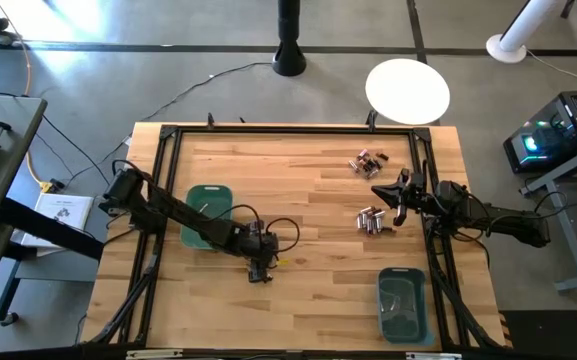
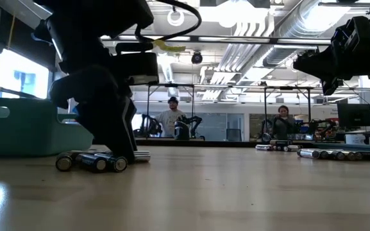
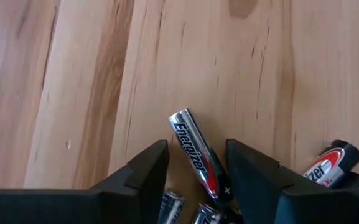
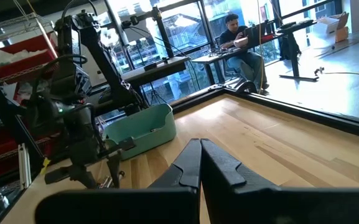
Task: Sort batteries
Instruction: Put the silver battery into the green bin
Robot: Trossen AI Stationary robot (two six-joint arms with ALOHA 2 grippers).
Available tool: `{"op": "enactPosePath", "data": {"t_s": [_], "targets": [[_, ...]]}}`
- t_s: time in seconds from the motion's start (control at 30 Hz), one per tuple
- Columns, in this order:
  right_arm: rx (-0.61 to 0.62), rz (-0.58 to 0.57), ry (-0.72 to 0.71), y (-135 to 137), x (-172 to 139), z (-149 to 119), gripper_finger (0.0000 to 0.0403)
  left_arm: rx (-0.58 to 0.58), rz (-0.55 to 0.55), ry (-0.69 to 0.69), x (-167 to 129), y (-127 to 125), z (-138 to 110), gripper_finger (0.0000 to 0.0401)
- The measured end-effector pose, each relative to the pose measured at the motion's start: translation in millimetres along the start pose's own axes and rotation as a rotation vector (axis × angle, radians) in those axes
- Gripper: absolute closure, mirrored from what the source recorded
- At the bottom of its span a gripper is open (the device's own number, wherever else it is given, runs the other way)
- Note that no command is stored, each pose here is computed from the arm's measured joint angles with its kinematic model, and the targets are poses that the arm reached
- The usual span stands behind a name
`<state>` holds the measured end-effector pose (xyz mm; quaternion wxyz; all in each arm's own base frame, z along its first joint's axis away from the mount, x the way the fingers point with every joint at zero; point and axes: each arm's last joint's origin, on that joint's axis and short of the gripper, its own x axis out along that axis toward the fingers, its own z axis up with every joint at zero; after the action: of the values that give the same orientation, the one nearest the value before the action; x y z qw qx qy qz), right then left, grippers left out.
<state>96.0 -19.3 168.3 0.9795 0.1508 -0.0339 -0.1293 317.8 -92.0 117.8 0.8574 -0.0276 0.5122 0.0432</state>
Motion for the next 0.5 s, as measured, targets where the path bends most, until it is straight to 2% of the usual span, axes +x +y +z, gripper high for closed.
{"op": "enactPosePath", "data": {"t_s": [0.13, 0.33, 0.5], "targets": [[0.0, 0.0, 0.0, 0.0, 0.0, 0.1, 0.0403, 0.017, 0.013, -0.005, 0.7, 1.4, 0.5, 0.0284], [0.0, -0.001, -0.001, 0.0, 0.0, 0.1, 0.0403, -0.016, 0.015, -0.029, 2.0, 8.5, 5.1, 0.0361], [0.0, 0.0, 0.0, 0.0, 0.0, 0.1, 0.0403, 0.008, 0.043, -0.117, 2.3, 12.2, 13.5, 0.0366]]}}
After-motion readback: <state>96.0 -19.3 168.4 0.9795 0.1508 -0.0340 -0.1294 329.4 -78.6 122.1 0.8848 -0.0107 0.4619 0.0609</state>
